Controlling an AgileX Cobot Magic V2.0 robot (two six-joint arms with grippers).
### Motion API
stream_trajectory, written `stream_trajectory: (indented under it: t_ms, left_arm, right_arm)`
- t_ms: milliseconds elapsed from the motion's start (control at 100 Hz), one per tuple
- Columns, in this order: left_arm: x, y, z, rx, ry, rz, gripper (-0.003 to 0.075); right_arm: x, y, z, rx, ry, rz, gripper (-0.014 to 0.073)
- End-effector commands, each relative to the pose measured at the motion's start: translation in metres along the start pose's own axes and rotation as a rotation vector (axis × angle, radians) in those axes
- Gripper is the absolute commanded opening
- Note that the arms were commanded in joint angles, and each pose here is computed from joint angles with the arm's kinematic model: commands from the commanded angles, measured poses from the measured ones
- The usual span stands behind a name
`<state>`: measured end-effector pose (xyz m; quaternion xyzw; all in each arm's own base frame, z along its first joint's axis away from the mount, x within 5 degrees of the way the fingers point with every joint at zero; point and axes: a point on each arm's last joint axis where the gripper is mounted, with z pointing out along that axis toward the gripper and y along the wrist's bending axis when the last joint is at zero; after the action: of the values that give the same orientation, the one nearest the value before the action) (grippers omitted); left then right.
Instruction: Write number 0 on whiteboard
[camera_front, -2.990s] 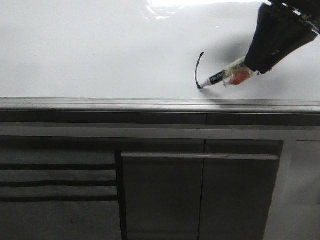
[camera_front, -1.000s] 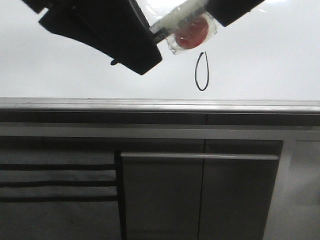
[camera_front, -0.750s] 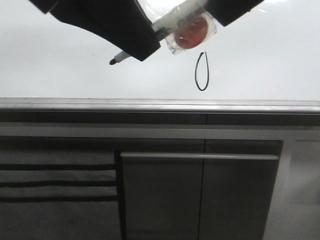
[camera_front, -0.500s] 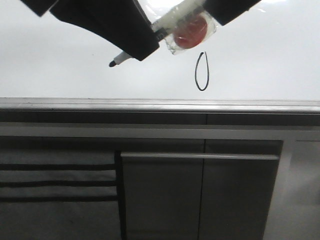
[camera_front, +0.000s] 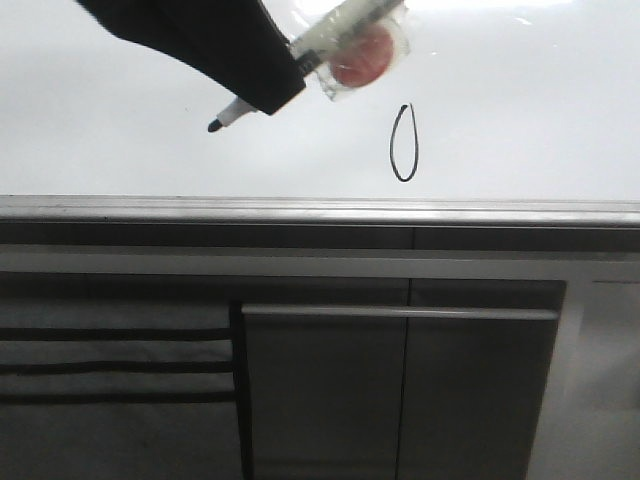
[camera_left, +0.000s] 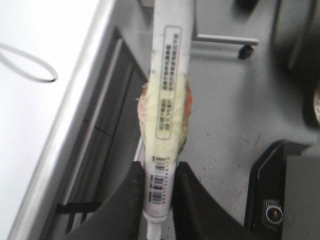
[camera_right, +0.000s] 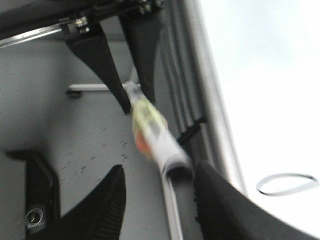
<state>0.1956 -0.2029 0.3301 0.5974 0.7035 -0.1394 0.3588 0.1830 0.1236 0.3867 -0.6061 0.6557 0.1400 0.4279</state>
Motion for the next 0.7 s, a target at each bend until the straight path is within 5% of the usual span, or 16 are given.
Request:
stream_trajectory:
  t_ms: [0,110,330,690]
  left_arm:
    - [-0.005,0.018,-0.014,-0.119,-0.101,-0.104,0.0006]
    - [0.019,0.038,-0.01,-0.246,-0.118,-0.249,0.0006]
    - [0.066,0.078,-0.002,-0.734,-0.403,-0.592,0.0007]
    - [0.08,0.114,0.029,-0.711,-0.313,-0.734,0.0007]
  right_arm:
    - [-0.011,-0.004,-0.036,0.147,-0.079,0.06,0.0294]
    - [-0.001,0.002,-0.062,0.223,-0.06,0.151,0.0294]
    - [0.02,0.019,-0.072,0.293,-0.035,0.231,0.0294]
    - [0.034,0.024,-0.061,0.269,-0.013,0.27,0.0294]
